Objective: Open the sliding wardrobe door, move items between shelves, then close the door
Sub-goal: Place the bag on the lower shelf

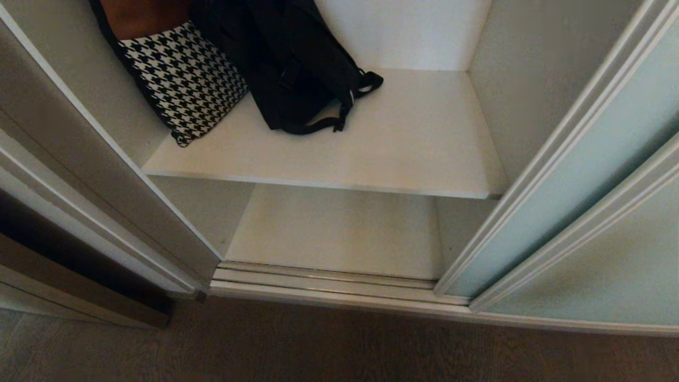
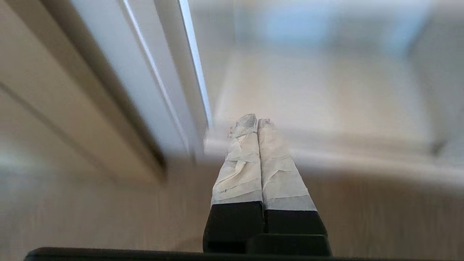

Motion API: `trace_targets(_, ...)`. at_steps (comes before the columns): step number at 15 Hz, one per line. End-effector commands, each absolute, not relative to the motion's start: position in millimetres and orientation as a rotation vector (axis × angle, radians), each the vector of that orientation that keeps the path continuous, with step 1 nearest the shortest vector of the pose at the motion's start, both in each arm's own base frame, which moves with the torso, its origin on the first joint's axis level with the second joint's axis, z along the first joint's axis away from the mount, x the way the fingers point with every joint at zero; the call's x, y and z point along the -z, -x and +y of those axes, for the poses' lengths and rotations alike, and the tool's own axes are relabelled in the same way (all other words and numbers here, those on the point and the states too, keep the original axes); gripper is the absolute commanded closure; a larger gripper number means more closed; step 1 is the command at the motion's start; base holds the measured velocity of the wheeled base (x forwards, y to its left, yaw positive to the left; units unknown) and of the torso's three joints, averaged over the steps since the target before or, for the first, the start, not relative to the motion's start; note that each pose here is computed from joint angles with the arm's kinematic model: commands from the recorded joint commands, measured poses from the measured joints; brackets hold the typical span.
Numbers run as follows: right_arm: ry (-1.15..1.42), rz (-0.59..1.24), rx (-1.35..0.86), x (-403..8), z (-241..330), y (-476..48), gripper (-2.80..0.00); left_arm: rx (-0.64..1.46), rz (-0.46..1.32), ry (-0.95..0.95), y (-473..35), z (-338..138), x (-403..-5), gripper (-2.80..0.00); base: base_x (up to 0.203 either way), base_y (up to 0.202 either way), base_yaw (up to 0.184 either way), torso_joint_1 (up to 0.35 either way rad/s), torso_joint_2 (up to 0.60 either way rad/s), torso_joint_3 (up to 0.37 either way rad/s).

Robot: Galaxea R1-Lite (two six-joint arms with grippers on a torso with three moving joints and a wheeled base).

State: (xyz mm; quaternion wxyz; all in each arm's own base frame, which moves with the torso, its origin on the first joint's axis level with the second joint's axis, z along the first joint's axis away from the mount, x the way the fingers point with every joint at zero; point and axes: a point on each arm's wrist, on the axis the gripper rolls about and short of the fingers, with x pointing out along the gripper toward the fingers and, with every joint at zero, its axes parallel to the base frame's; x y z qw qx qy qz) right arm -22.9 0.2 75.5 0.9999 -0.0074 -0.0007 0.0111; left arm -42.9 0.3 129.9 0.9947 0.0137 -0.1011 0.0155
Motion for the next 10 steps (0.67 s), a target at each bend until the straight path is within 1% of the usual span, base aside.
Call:
trace_targets(1,0.015,-0.002,-0.023,-75.0,0.2,22.9,0.00,-0.038,-0.324,-0.021,62.1,0.3,-175.5,0.00,0.000,0.000,0.000,0.000,0.00,0.000)
trace_targets(3,0.015,-0.002,-0.023,-75.0,0.2,22.9,0.00,-0.045,-0.294,0.010,52.1,0.4,-217.7,0.00,0.000,0.000,0.000,0.000,0.00,0.000)
trace_targets(5,0.015,-0.002,-0.023,-75.0,0.2,22.9,0.00,-0.062,-0.252,0.073,20.8,1.2,-265.9,0.00,0.000,0.000,0.000,0.000,0.00,0.000)
trace_targets(8,0.015,-0.002,-0.023,-75.0,0.2,22.9,0.00,-0.129,-0.239,0.151,-54.0,3.0,-331.8,0.00,0.000,0.000,0.000,0.000,0.00,0.000)
trace_targets(10,0.015,-0.002,-0.023,-75.0,0.2,22.9,0.00,-0.160,-0.259,0.180,-110.4,2.6,-358.3,0.00,0.000,0.000,0.000,0.000,0.00,0.000)
